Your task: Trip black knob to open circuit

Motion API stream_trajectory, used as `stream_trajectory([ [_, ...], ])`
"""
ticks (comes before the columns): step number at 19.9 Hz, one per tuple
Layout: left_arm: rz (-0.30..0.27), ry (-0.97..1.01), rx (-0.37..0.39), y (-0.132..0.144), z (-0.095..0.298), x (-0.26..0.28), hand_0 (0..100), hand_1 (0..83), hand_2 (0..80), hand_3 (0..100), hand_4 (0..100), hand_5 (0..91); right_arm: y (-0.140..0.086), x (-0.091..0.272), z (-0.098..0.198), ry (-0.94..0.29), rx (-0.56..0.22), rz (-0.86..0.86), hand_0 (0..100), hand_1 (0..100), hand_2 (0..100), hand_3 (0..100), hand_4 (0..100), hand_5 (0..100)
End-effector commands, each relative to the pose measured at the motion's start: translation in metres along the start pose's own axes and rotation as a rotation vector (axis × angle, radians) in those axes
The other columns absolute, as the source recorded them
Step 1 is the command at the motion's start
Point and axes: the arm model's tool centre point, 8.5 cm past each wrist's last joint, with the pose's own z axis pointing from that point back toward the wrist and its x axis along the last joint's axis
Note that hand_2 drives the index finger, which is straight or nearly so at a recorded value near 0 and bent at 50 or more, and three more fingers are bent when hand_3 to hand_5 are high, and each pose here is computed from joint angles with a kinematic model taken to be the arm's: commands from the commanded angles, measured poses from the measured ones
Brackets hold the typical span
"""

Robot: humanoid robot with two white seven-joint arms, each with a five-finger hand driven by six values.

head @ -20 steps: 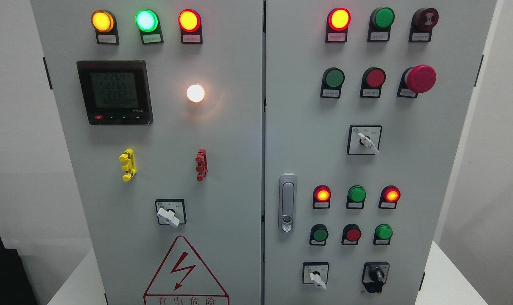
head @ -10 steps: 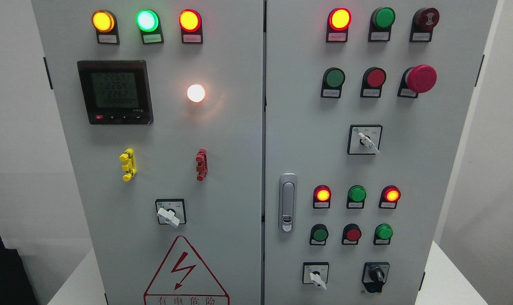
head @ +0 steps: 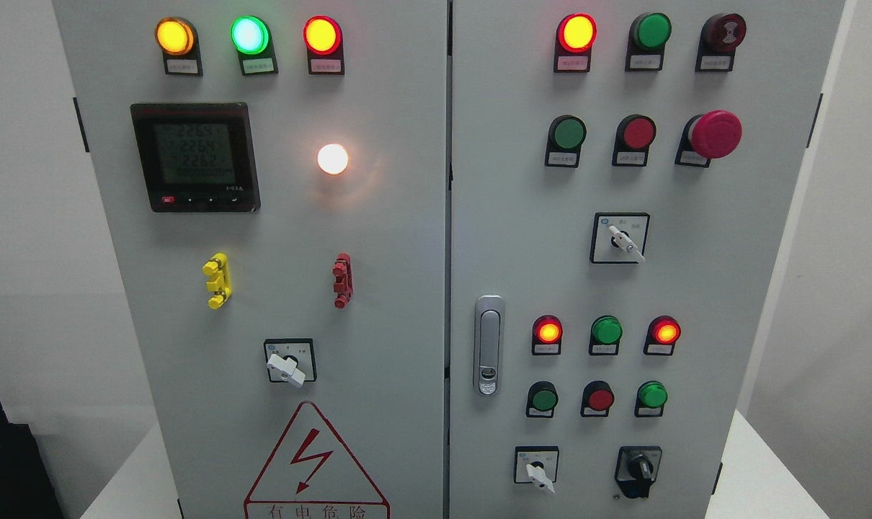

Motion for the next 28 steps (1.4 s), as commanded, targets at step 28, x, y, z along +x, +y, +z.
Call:
stream_trajectory([
  [28,0.003,0.000,0.000,-0.001,0.000,0.000,12,38.9,0.0,0,0,0.0,0.026,0.086,-0.054,-0.202,0.041,-0.041,72,85,0,100,100,96],
])
